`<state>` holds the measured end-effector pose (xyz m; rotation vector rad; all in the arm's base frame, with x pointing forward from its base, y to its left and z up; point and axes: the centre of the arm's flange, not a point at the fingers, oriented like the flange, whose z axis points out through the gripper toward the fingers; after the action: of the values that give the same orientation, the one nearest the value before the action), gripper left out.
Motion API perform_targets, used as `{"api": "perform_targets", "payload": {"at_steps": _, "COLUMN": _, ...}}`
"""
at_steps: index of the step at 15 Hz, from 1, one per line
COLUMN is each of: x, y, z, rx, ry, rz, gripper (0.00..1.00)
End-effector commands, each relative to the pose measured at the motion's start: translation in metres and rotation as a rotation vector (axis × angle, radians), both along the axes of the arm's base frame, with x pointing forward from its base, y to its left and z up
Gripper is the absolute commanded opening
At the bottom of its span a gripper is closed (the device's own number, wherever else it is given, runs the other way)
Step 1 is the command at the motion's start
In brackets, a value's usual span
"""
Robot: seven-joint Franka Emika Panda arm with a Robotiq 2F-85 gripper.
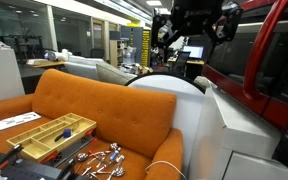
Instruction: Open the microwave door
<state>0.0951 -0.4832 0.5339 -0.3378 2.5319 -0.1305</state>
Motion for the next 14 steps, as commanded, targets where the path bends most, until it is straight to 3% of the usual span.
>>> {"api": "perform_targets", "payload": {"at_steps": 1, "x": -0.009, "y": -0.025, "z": -0.003, "rx": 0.031, "ry": -0.03, "rz": -0.061, "gripper": 1.0}}
{"api": "perform_targets", "payload": {"at_steps": 14, "x": -0.037, "y": -0.078, "z": 0.005, "rx": 0.025, "ry": -0.103, "rz": -0.261, "gripper": 1.0}}
